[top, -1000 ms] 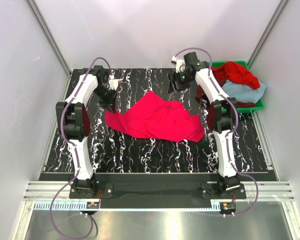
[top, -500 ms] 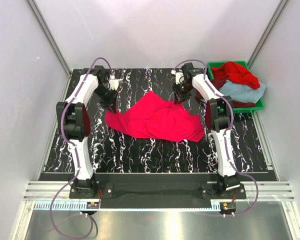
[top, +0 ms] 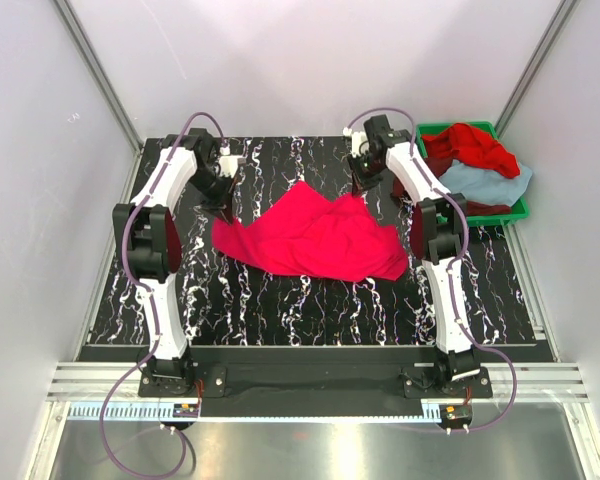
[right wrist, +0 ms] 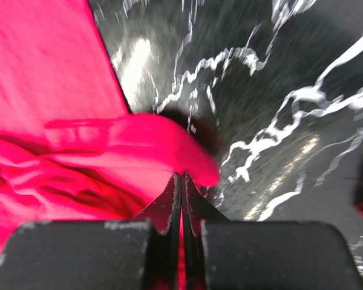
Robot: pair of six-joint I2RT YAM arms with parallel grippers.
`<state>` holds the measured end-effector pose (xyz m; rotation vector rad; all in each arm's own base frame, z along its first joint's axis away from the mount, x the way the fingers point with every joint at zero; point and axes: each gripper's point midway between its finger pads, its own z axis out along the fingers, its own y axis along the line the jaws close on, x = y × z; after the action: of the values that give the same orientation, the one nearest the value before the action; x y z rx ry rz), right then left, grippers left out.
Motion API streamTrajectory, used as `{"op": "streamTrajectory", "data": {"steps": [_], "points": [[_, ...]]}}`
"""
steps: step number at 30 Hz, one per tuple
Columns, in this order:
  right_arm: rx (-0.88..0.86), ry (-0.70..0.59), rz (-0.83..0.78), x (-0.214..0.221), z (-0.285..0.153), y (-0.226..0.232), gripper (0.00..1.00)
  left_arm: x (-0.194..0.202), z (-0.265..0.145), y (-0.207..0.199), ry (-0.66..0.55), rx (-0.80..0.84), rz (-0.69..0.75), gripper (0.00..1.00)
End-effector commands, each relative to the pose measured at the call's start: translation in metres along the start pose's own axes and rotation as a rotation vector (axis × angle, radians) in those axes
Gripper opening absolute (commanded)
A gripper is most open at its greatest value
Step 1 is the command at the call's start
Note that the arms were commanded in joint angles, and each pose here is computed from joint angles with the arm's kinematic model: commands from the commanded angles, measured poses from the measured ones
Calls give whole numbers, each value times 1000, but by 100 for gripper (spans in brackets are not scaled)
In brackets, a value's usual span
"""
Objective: Fold and stack the t-shirts
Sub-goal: Flatten the tshirt out
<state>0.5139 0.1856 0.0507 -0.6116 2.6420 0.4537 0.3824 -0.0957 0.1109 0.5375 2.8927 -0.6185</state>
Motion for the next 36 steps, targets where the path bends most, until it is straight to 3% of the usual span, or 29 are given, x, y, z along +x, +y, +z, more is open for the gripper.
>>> {"op": "streamTrajectory", "data": {"steps": [1, 9, 14, 18, 20, 26, 30, 31, 35, 36], "points": [[66, -226, -89, -68, -58, 0, 0, -16, -6, -4, -52, 3, 17, 0], [248, -546, -217, -158, -132, -13, 0, -51, -21, 30, -146, -141, 31, 0], [322, -763, -282, -193, -220, -3, 0, -96, -77, 65, -330, -312, 52, 0], [291, -775, -315, -176, -269, 22, 0, -116, -137, 59, -525, -395, 94, 0], [270, -760, -312, -157, -295, 37, 0, -103, -161, 53, -567, -413, 115, 0], [196, -712, -277, -108, -335, 70, 0, -39, -134, 22, -456, -306, 145, 0], [115, -627, -218, -77, -332, 85, 0, -3, -105, 16, -375, -247, 109, 0], [101, -582, -207, -66, -319, 84, 0, -2, -107, 15, -386, -248, 98, 0], [183, -639, -188, -64, -327, 73, 0, -28, -134, 18, -499, -321, 110, 0], [205, -656, -184, -68, -327, 68, 0, -47, -159, 23, -573, -389, 126, 0]]}}
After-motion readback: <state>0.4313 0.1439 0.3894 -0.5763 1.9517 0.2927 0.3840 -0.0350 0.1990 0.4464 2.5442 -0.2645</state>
